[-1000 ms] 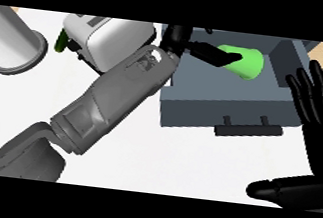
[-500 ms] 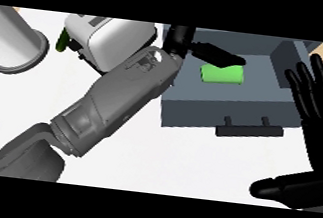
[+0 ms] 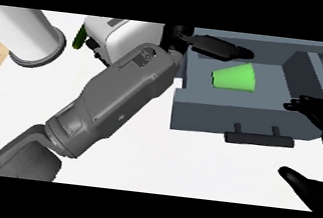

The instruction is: Pick up the cup, place it into the drawer and close the drawer

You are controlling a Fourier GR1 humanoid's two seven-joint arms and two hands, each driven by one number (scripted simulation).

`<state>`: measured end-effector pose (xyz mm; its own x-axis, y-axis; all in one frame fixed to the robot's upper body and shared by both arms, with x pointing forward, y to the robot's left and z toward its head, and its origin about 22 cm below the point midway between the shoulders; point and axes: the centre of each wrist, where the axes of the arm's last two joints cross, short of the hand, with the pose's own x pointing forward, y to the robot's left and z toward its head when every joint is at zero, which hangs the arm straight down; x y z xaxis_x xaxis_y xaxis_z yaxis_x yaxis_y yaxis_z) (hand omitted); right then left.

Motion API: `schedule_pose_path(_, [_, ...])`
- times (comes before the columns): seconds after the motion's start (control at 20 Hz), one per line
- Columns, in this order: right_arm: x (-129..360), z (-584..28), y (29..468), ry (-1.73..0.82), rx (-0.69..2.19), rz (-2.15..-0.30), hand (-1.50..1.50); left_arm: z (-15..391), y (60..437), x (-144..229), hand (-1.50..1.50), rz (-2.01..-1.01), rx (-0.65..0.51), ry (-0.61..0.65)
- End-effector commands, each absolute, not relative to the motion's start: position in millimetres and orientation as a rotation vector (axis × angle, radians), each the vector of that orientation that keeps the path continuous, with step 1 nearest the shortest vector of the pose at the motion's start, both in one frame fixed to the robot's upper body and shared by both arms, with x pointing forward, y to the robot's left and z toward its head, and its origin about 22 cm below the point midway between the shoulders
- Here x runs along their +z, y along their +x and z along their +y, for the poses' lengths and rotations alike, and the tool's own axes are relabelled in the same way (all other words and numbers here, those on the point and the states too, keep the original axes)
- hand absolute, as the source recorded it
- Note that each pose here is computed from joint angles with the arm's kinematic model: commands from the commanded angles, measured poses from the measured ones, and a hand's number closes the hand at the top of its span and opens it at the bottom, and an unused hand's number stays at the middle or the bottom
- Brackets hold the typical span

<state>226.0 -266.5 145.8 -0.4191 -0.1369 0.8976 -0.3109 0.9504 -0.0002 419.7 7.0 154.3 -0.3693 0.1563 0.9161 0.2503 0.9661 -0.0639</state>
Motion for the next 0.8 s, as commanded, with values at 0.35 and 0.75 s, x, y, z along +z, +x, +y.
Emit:
schedule_pose_path(0.35, [163,-271,217,0.129,0.521,-1.943,1.5,89,409,141,-1.5,-1.927,0.086,-0.289])
schedule_pose_path(0.75, [142,-262,215,-0.011,0.609,-1.861,1.5,171,361,101,-1.5,-1.902,0.145,-0.252])
